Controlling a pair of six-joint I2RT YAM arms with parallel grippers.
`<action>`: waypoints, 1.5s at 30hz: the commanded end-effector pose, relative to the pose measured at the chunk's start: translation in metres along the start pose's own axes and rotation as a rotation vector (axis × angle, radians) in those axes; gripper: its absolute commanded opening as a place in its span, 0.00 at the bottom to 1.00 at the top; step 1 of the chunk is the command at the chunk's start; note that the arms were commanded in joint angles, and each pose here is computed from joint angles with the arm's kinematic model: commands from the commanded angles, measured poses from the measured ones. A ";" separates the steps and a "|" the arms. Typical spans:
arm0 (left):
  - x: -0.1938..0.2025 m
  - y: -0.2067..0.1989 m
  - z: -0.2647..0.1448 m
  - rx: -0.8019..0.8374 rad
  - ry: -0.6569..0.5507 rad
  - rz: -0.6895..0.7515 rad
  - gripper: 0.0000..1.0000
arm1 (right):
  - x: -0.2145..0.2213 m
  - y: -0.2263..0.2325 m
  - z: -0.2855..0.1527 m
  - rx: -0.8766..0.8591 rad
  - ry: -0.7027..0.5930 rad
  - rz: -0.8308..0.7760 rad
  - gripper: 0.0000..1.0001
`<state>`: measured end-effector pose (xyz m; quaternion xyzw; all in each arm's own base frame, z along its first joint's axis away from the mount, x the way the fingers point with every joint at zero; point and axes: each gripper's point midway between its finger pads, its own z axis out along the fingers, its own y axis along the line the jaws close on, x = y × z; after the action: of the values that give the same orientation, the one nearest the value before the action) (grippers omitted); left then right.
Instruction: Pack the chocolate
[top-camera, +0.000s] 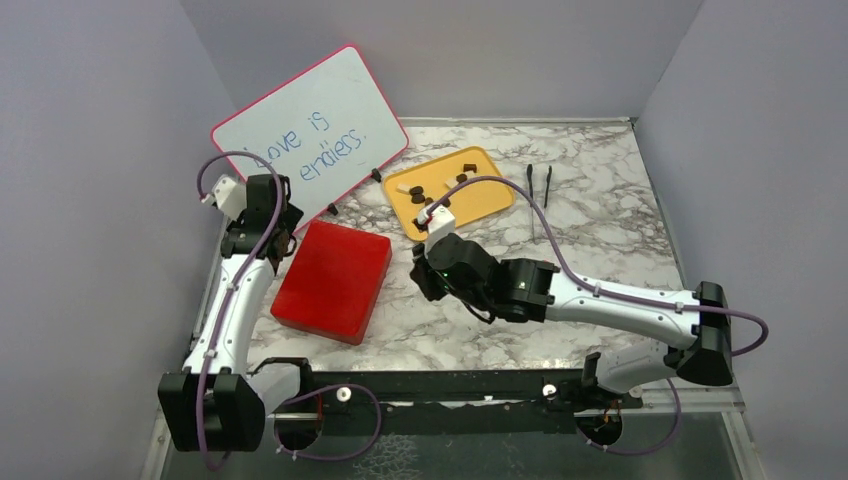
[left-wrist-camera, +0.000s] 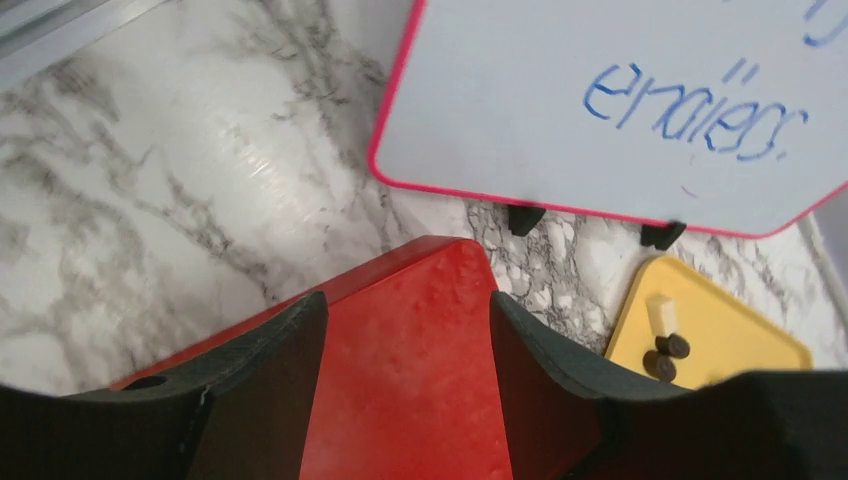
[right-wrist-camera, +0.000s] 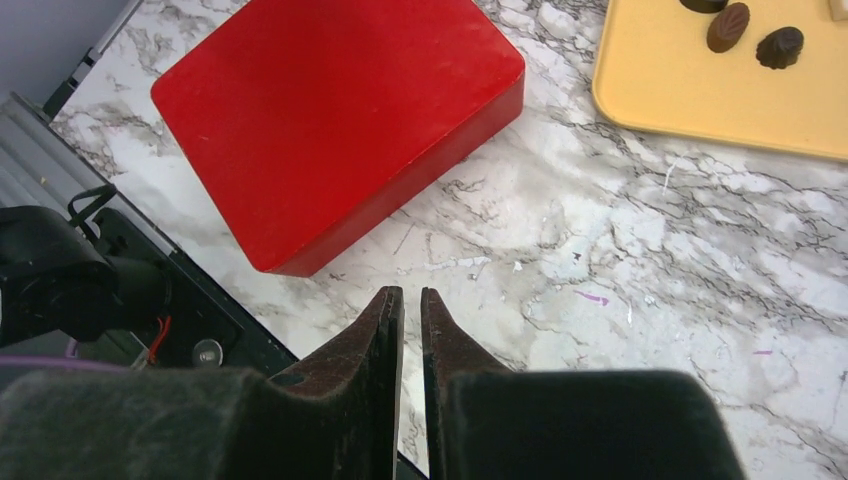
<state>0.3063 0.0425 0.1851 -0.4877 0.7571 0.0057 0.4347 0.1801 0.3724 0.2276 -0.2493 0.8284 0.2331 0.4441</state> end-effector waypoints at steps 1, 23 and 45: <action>0.007 -0.068 0.008 0.317 0.034 0.320 0.62 | -0.011 -0.008 -0.016 -0.005 -0.082 0.012 0.17; 0.110 -0.050 0.078 0.289 0.330 0.473 0.57 | 0.013 -0.026 -0.040 -0.069 -0.150 -0.015 0.14; 0.073 -0.129 -0.062 0.821 0.236 0.524 0.99 | 0.048 -0.035 -0.032 -0.023 -0.059 0.106 0.98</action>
<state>0.3657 -0.0727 0.1972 -0.1447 0.8524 -0.1858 0.4669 0.1557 0.3169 0.2065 -0.2244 0.8115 0.2859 0.4575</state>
